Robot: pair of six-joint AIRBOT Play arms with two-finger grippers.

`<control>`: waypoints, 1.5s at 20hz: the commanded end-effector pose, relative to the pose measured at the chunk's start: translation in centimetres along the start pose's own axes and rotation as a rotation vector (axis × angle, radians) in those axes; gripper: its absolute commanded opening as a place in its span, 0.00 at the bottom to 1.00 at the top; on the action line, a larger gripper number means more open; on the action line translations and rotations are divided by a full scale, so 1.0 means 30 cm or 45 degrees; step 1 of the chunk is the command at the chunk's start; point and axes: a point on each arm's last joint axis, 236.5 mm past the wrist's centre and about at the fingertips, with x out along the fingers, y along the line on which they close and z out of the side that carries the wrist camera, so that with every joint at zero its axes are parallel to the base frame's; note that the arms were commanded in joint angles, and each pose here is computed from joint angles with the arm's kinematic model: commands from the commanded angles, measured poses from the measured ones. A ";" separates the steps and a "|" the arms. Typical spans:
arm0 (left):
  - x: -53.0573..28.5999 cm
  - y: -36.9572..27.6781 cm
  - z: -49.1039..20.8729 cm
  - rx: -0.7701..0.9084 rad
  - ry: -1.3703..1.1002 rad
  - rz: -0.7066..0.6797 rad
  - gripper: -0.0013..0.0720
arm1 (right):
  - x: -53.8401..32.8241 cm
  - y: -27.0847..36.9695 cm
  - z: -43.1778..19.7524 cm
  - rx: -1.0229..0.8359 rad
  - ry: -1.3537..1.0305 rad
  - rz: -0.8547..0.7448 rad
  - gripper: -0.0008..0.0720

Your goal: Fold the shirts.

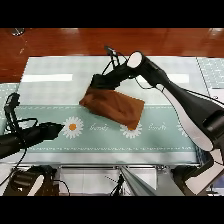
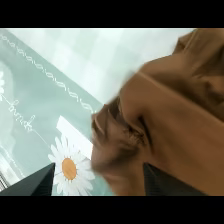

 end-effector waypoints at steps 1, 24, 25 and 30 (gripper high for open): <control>0.025 0.016 0.005 -0.036 -0.008 0.005 0.04 | -0.220 -0.047 0.037 0.017 0.057 0.016 0.87; 0.062 0.030 0.041 -0.065 -0.062 -0.002 0.04 | -0.199 -0.571 -0.601 0.752 -0.011 -0.177 0.84; 0.062 0.030 0.041 -0.065 -0.062 -0.002 0.04 | -0.171 -0.557 -0.578 0.723 0.008 -0.170 0.82; 0.062 0.029 0.041 -0.065 -0.061 -0.003 0.04 | -0.175 -0.422 -0.390 0.410 0.064 -0.064 0.04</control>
